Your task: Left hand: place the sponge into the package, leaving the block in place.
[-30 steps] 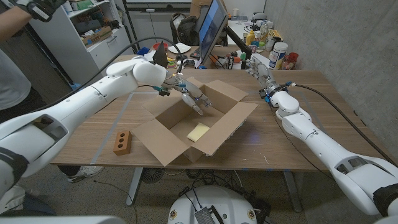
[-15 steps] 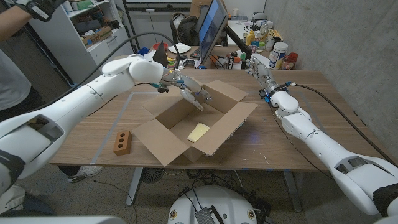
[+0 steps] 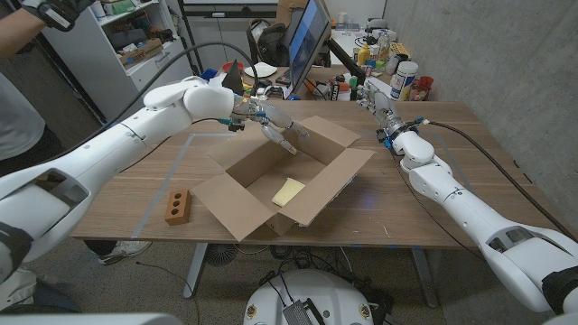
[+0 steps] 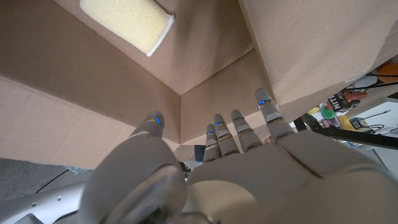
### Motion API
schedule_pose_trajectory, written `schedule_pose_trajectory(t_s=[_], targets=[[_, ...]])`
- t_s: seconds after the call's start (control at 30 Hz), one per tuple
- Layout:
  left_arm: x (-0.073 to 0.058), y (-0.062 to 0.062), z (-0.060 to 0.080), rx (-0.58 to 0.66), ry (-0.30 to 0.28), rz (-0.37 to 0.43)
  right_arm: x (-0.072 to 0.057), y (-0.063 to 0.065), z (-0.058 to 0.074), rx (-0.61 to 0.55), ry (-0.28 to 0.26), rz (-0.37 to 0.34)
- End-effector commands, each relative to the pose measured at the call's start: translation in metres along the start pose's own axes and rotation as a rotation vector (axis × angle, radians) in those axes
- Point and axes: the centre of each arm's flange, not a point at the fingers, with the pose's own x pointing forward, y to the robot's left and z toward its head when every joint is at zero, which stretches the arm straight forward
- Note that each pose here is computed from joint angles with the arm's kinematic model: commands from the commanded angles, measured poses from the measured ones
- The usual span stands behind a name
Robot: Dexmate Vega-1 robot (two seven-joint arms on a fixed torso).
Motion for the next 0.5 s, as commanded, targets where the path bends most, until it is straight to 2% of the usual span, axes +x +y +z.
schedule_pose_trajectory(t_s=[0.03,0.5], targets=[[-0.0096,0.0116,-0.0016,-0.007,0.014,0.098,-0.0028,-0.0015,-0.0001,0.001,-0.006,0.0],[-0.0171,0.0177,-0.0055,-0.02,0.015,0.169,-0.0016,-0.0024,-0.0004,0.005,-0.005,-0.002]])
